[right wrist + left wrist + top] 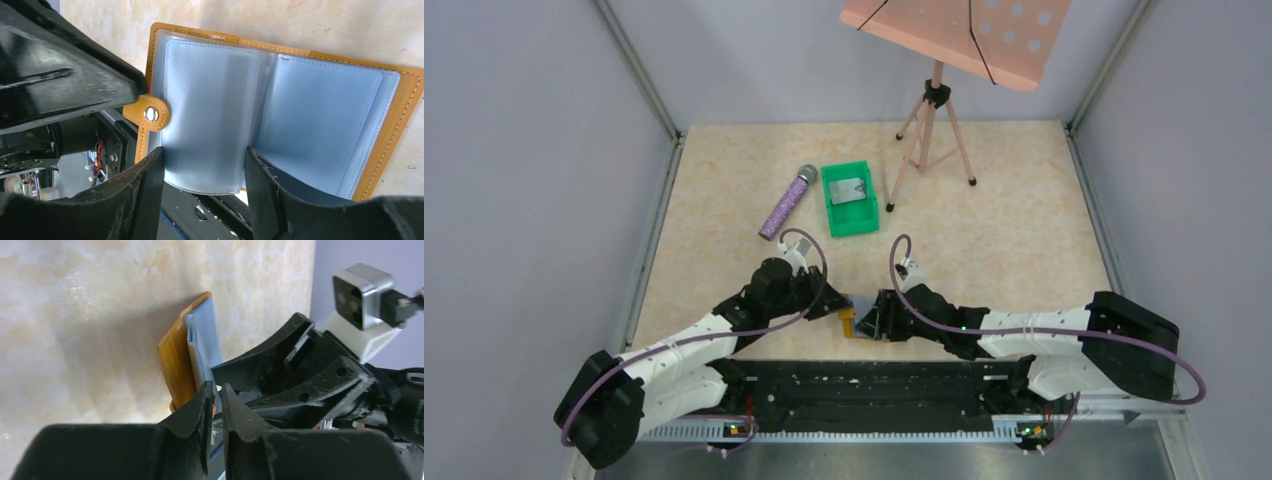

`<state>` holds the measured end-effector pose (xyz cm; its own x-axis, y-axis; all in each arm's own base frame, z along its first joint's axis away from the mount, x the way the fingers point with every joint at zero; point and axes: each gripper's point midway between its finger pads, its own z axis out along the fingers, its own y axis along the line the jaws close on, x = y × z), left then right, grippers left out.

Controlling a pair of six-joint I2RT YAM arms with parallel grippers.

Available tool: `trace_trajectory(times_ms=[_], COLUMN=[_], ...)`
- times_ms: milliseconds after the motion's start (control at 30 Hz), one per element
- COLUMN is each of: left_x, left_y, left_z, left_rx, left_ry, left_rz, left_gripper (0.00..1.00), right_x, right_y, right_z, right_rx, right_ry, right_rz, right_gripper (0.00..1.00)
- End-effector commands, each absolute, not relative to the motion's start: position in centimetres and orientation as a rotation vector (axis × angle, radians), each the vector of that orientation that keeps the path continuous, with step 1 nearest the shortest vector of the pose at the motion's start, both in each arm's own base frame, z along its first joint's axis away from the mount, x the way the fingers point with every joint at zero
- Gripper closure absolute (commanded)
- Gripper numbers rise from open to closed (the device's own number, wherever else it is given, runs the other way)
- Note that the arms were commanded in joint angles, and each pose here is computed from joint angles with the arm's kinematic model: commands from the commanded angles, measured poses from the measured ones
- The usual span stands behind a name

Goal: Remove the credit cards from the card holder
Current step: Remove the credit card from the card holder.

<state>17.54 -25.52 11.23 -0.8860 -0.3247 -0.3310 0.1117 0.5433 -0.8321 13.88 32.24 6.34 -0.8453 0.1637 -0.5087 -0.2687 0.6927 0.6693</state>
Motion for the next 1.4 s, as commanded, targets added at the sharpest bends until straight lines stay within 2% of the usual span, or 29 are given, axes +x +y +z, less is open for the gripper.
trace_trajectory(times_ms=[0, 200, 533, 800, 1000, 1200, 1367], left_x=[17.8, 17.7, 17.6, 17.1, 16.9, 16.8, 17.1], left_y=[-25.8, -25.4, -26.0, -27.1, -27.7, -29.1, -30.4], left_z=[10.1, 6.9, 6.2, 8.1, 8.2, 8.3, 8.7], left_rx=[-0.134, -0.135, -0.124, -0.1, -0.081, -0.057, -0.028], left_ry=[2.33, 2.428, 2.43, 2.375, 2.384, 2.39, 2.391], left_rz=[-1.291, -1.192, -1.232, -1.363, -1.383, -1.429, -1.441], left_gripper=[0.84, 0.85, 0.85, 0.84, 0.84, 0.84, 0.84], right_x=[15.3, 15.5, 15.0, 15.1, 15.3, 15.8, 16.1], right_y=[33.6, 33.6, 34.1, 33.9, 33.2, 31.8, 30.5], right_z=[9.3, 9.7, 8.6, 8.0, 8.2, 8.9, 10.1], right_rx=[-0.066, -0.071, -0.107, -0.134, -0.126, -0.114, -0.124], right_ry=[2.267, 2.226, 2.25, 2.318, 2.334, 2.329, 2.294], right_rz=[1.107, 1.127, 1.142, 1.055, 0.994, 0.916, 0.866], right_gripper=[0.49, 0.49, 0.49, 0.35, 0.28, 0.32, 0.38])
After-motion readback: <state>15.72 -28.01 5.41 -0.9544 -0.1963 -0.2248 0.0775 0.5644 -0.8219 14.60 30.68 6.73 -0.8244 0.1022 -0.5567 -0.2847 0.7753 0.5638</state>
